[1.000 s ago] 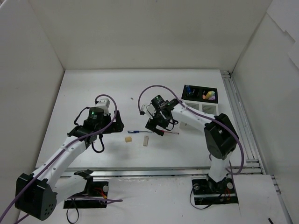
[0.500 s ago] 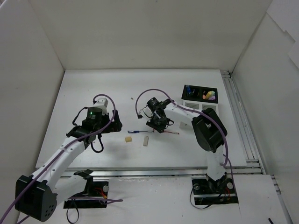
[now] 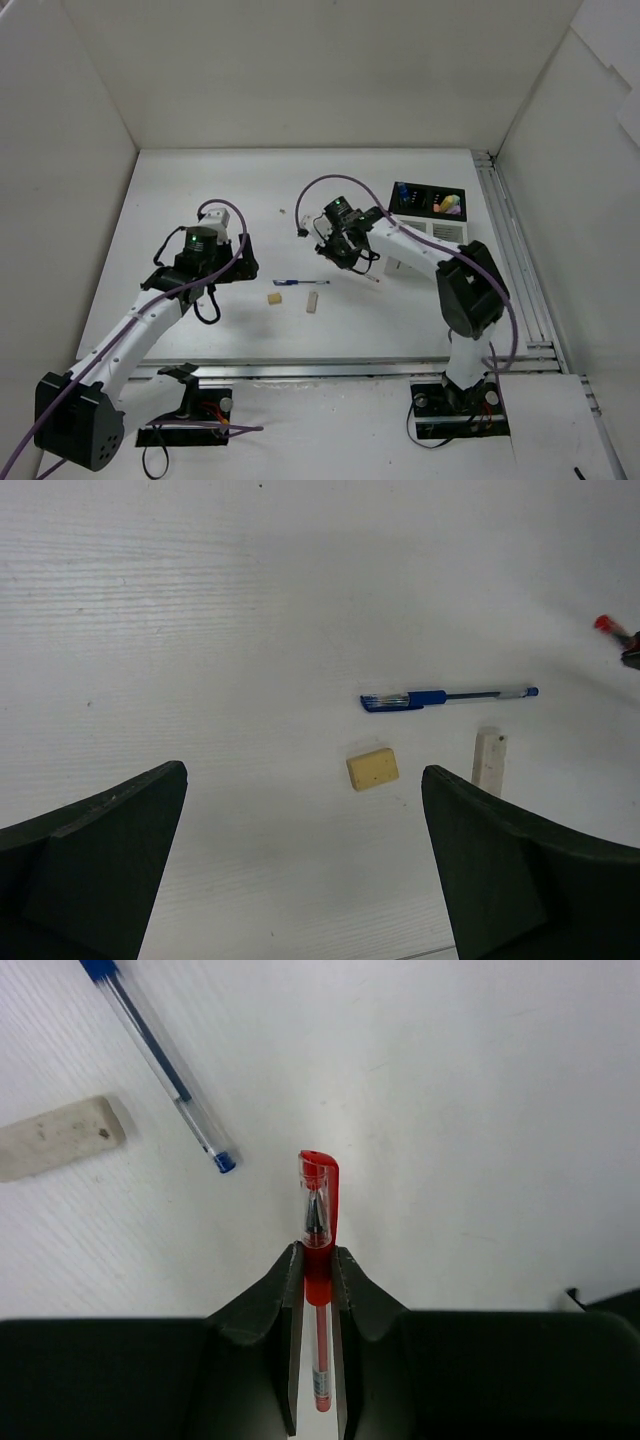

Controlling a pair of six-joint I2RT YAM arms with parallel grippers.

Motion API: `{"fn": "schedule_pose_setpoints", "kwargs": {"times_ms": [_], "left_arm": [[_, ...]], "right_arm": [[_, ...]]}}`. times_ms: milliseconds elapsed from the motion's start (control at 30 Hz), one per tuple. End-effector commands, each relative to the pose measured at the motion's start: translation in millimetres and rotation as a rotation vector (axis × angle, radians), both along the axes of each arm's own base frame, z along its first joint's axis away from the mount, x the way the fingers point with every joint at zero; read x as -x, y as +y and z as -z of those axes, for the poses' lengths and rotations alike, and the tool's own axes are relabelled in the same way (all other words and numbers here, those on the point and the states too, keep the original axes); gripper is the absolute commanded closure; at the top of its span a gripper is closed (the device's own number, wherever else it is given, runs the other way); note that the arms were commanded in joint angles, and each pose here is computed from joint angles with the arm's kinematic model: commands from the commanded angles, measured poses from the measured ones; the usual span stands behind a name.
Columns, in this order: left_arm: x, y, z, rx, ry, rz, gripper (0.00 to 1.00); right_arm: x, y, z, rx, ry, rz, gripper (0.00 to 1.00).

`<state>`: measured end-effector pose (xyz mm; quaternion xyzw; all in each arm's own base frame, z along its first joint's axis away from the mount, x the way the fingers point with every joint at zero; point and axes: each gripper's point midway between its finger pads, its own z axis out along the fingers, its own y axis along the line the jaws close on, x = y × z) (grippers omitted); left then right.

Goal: Sort the stationery into containers
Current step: Pick up the pen from the center of the board, then place the pen in the storage box.

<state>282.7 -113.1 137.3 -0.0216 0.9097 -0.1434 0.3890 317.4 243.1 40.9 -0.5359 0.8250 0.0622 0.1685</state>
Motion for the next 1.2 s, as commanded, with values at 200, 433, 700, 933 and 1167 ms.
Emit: {"fn": "schedule_pose_setpoints", "kwargs": {"times_ms": [200,433,700,933,1167], "left_arm": [[-18.0,-0.1,-39.2,0.025,-0.114,-0.002,0.0],[-23.8,-9.5,-31.1,0.059,-0.069,0.023,0.0],[-29.2,-19.7,-24.5,0.107,-0.027,0.023,0.0],[-26.2,-28.6,-20.7,0.097,-0.007,0.027,0.0],[-28.3,-31.3,-23.5,0.112,-0.019,0.031,0.0]], "right_arm": [[-50.5,-35.9,-235.4,-0.61,-0.713,0.418,1.0],[-55.2,-109.1,-251.0,-0.703,-0.935,0.728,1.0],[-74.6,-140.4,-217.4,-0.734,-1.035,0.809,1.0],[-82.5,-146.6,-202.4,-0.755,-1.036,0.852,1.0],[-74.0,-150.1,-255.7,-0.813,-1.145,0.8,1.0]]}}
